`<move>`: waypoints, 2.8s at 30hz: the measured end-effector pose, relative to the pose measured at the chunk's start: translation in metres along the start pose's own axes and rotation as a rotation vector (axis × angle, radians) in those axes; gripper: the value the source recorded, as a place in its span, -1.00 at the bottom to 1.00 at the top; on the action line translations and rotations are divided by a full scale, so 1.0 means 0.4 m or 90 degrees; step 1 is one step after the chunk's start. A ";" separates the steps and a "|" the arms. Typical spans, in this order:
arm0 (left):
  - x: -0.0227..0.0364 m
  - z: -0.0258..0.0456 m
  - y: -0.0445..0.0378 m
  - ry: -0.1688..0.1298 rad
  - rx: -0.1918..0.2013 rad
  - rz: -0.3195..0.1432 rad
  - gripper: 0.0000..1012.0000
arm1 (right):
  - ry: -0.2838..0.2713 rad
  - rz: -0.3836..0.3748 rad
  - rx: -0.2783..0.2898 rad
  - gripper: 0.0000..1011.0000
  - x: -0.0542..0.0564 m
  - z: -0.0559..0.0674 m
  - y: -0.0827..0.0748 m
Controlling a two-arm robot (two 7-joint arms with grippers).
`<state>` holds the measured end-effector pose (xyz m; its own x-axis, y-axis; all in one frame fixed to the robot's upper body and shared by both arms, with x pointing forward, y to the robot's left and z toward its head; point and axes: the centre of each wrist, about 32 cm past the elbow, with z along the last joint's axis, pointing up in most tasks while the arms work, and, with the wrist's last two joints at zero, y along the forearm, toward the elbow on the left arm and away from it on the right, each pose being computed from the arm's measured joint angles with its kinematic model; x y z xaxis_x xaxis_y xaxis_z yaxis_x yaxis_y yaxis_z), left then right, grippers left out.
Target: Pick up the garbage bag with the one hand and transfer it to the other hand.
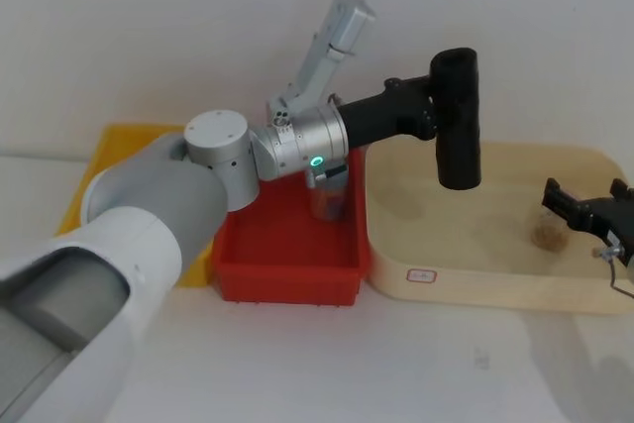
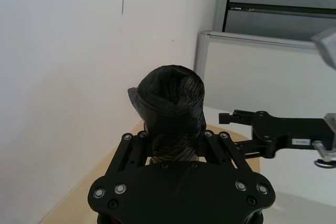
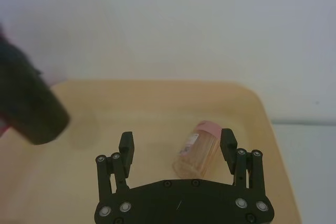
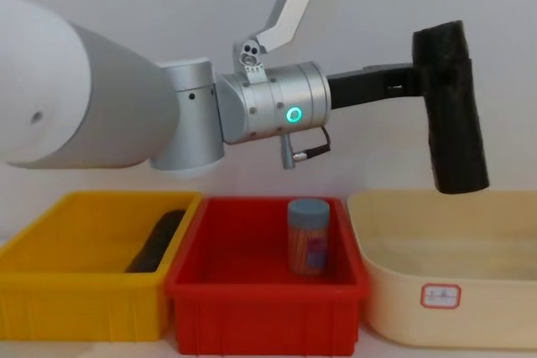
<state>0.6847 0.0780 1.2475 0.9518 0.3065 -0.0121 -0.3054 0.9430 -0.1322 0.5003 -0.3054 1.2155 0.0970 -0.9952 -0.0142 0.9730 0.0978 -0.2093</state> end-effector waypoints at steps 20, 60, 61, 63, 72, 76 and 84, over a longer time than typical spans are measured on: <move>-0.007 -0.007 -0.018 -0.003 0.002 -0.008 -0.23 | -0.084 0.142 0.034 0.98 -0.052 0.024 -0.099; -0.008 -0.008 -0.020 -0.005 0.003 -0.009 -0.23 | -0.225 0.139 -0.021 0.98 -0.169 0.092 0.005; -0.008 -0.008 -0.020 -0.005 0.003 -0.009 -0.23 | -0.223 0.139 -0.023 0.98 -0.169 0.094 0.011; -0.008 -0.008 -0.020 -0.005 0.003 -0.009 -0.23 | -0.221 0.139 -0.026 0.98 -0.170 0.096 0.017; -0.008 -0.008 -0.020 -0.004 0.003 -0.008 -0.23 | -0.210 0.149 -0.036 0.98 -0.175 0.112 0.055; -0.008 -0.008 -0.020 -0.004 0.003 -0.008 -0.23 | -0.205 0.152 -0.040 0.98 -0.176 0.114 0.071; -0.008 -0.008 -0.020 -0.004 0.003 -0.008 -0.23 | -0.196 0.158 -0.044 0.98 -0.177 0.117 0.098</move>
<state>0.6841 0.0691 1.2452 0.9554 0.2953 -0.0040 -0.2934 0.9474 -0.1278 0.5412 -0.2307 1.2540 0.3958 -0.8917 0.2195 0.8968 0.3240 -0.3012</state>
